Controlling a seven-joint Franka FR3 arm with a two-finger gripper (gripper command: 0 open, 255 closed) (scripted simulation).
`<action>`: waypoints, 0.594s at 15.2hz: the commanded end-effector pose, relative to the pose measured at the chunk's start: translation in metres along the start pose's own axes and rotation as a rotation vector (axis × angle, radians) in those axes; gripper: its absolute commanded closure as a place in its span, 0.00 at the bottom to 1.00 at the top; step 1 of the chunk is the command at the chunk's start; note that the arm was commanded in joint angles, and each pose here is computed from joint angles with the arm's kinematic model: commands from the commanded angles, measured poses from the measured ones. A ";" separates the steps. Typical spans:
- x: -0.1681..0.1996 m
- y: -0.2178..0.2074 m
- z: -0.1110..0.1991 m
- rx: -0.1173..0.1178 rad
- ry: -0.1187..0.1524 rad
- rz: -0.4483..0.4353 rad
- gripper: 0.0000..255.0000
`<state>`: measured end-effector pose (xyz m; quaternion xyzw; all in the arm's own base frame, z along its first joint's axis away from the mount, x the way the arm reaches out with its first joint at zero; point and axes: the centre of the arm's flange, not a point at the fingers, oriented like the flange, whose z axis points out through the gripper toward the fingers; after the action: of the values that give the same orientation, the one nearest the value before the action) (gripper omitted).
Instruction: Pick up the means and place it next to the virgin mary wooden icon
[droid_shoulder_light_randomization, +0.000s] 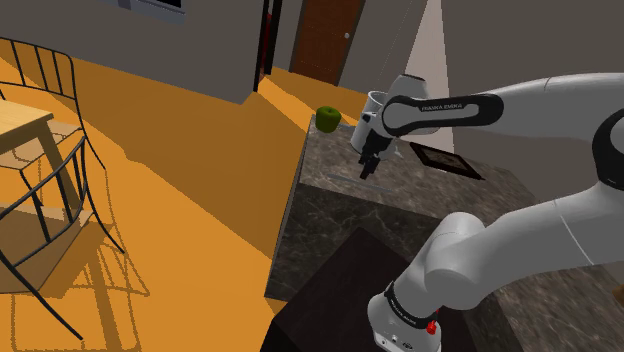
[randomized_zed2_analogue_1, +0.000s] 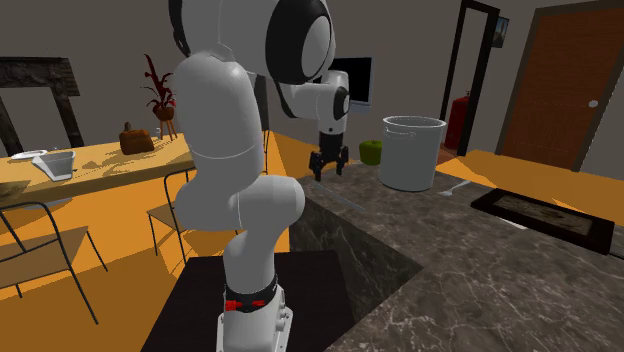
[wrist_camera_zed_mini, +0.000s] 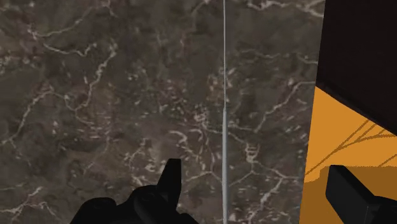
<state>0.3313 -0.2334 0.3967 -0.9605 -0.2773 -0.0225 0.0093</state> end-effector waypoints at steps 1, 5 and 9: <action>0.000 0.014 0.009 -0.007 0.004 -0.031 0.00; 0.000 0.014 0.030 -0.007 0.004 -0.031 0.00; 0.000 0.014 0.049 -0.007 0.004 -0.031 0.00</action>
<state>0.3405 -0.2442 0.3519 -0.9561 -0.2920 -0.0249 0.0065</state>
